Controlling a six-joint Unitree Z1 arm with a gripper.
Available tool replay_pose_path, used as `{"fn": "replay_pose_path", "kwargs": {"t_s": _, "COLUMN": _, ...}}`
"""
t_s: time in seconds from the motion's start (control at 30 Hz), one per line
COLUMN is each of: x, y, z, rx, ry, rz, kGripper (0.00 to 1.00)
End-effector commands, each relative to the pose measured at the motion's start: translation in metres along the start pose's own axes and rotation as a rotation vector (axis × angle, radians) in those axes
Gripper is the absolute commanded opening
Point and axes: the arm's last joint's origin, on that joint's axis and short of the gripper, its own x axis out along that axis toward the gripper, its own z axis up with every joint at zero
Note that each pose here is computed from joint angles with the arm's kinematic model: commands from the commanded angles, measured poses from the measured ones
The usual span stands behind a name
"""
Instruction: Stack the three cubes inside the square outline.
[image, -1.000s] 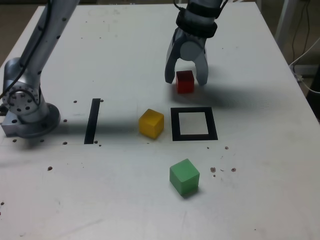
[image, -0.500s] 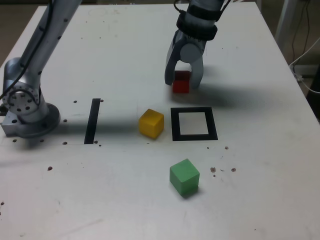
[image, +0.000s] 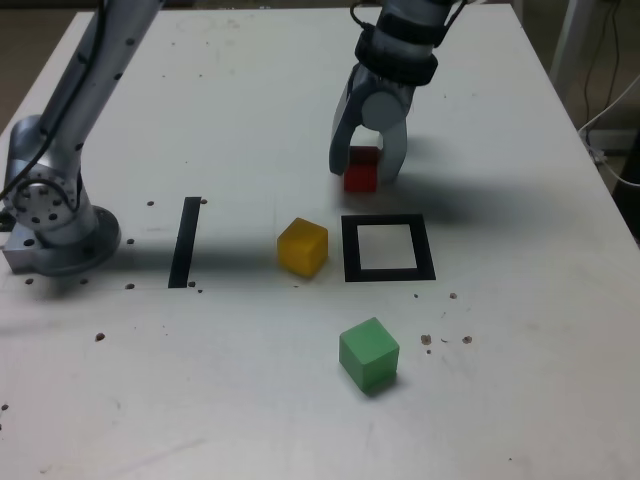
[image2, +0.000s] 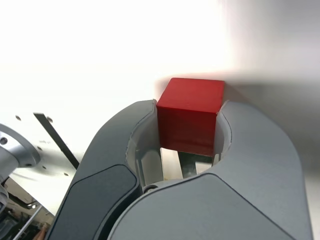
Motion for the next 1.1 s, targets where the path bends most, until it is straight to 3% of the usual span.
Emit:
{"fn": "replay_pose_path", "kwargs": {"t_s": 0.0, "x": -0.008, "y": -0.015, "z": -0.006, "rx": 0.004, "ry": -0.016, "rz": 0.008, "kGripper": 0.18}}
{"fn": "replay_pose_path", "kwargs": {"t_s": 0.27, "x": -0.017, "y": -0.079, "z": -0.008, "rx": 0.024, "ry": -0.047, "rz": 0.020, "kGripper": 0.18}}
{"fn": "replay_pose_path", "kwargs": {"t_s": 0.43, "x": -0.015, "y": -0.107, "z": -0.001, "rx": 0.039, "ry": -0.063, "rz": 0.009, "kGripper": 0.18}}
{"fn": "replay_pose_path", "kwargs": {"t_s": 0.67, "x": -0.005, "y": -0.117, "z": 0.013, "rx": 0.038, "ry": -0.066, "rz": -0.011, "kGripper": 0.18}}
{"fn": "replay_pose_path", "kwargs": {"t_s": 0.97, "x": 0.005, "y": -0.116, "z": 0.024, "rx": 0.037, "ry": -0.049, "rz": -0.012, "kGripper": 0.18}}
{"fn": "replay_pose_path", "kwargs": {"t_s": 1.0, "x": 0.005, "y": -0.116, "z": 0.025, "rx": 0.036, "ry": -0.047, "rz": -0.012, "kGripper": 0.21}}
{"fn": "replay_pose_path", "kwargs": {"t_s": 1.07, "x": 0.007, "y": -0.115, "z": 0.025, "rx": 0.036, "ry": -0.044, "rz": -0.013, "kGripper": 0.37}}
